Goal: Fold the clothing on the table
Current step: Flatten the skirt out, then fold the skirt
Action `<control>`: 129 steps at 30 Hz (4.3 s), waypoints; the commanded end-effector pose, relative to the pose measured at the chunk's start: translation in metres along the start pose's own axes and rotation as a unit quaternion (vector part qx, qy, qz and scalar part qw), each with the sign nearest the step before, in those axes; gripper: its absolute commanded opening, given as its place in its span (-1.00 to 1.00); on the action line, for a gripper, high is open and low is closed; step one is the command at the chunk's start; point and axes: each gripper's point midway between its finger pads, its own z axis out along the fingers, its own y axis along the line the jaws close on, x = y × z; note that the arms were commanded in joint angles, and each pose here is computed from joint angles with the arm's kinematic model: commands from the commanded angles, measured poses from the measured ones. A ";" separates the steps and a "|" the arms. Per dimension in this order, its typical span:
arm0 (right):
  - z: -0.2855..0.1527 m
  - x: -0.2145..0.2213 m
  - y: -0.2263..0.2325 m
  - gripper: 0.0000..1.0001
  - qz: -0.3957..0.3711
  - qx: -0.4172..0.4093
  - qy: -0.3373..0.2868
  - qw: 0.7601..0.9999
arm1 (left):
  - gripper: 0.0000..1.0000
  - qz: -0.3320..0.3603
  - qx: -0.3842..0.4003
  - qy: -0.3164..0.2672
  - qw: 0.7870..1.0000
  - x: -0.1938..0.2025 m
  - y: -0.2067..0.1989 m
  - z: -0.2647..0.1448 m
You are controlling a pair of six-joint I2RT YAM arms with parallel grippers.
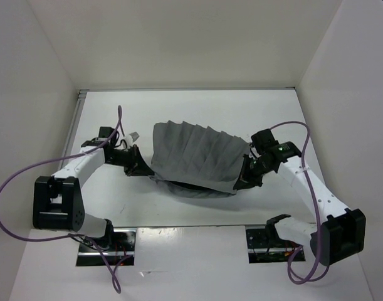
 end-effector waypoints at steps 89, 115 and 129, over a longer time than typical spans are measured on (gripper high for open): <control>0.025 -0.239 0.092 0.15 -0.175 0.018 -0.230 0.957 | 0.23 0.253 -0.226 -0.213 0.916 -0.236 -0.047 0.039; 0.035 -0.234 0.068 0.15 -0.166 0.063 -0.219 0.959 | 0.00 0.384 -0.478 -0.180 0.769 -0.218 -0.001 0.096; 0.038 -0.231 0.061 0.15 -0.157 0.064 -0.211 0.963 | -1.00 0.375 -0.499 -0.149 0.767 -0.213 0.026 0.108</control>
